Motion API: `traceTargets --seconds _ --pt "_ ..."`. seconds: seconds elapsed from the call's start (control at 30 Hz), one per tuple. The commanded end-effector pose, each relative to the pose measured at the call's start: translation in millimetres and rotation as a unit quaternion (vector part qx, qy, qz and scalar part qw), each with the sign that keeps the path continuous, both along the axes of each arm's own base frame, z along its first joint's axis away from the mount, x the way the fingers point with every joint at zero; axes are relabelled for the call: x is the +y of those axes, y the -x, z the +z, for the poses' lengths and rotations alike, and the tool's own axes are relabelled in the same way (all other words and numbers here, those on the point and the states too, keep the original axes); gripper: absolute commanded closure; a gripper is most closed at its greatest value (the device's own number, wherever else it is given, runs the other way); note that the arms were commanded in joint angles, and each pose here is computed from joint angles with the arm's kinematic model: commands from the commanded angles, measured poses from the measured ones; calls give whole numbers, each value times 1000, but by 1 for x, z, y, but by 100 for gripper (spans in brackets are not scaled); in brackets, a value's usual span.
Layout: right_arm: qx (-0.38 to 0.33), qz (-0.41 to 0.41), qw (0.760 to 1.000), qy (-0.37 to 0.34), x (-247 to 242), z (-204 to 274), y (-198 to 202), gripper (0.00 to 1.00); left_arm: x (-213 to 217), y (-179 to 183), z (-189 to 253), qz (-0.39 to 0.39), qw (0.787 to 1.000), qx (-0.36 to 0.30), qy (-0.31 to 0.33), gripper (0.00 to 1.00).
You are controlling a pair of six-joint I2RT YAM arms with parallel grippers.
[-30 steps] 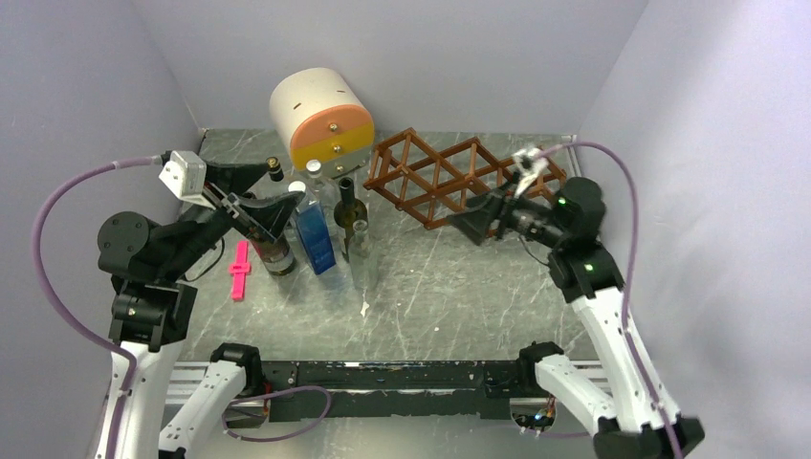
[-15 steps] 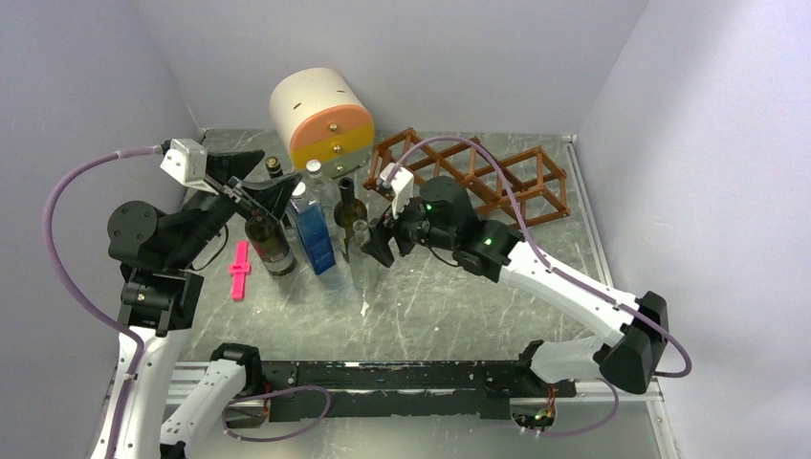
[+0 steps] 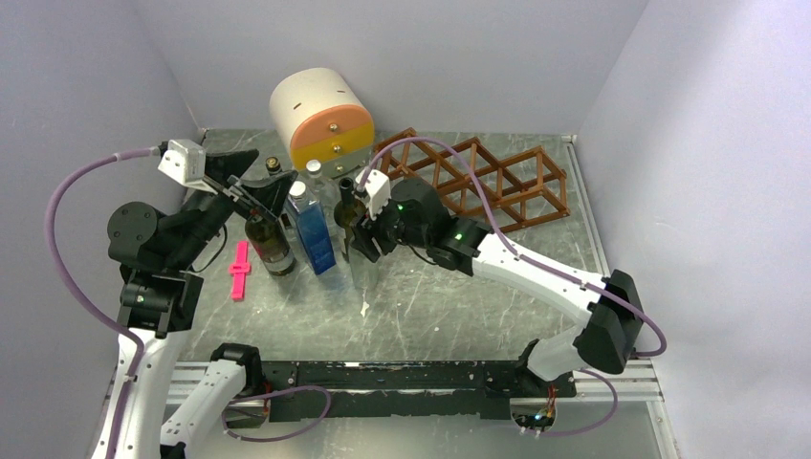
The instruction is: Put the wine bottle on the wine rack
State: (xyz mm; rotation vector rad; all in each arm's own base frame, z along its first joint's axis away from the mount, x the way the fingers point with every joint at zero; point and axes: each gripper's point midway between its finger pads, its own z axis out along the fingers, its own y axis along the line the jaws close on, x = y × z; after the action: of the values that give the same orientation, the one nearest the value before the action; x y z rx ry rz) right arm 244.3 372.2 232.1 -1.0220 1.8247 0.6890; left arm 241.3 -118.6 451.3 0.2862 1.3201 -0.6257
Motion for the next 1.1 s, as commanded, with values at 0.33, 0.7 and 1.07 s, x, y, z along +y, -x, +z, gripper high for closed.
traceTargets --seconds 0.33,0.7,1.07 --pt "-57 -3 997 -55 3 31 -5 85 -40 25 -36 -155 983 -36 -91 9" --pt "-48 -100 989 -94 -34 84 -15 93 -92 34 -75 -296 949 -21 -103 4" --pt "-51 -232 960 -145 -102 127 -23 100 -158 2 -119 -273 955 39 -113 0"
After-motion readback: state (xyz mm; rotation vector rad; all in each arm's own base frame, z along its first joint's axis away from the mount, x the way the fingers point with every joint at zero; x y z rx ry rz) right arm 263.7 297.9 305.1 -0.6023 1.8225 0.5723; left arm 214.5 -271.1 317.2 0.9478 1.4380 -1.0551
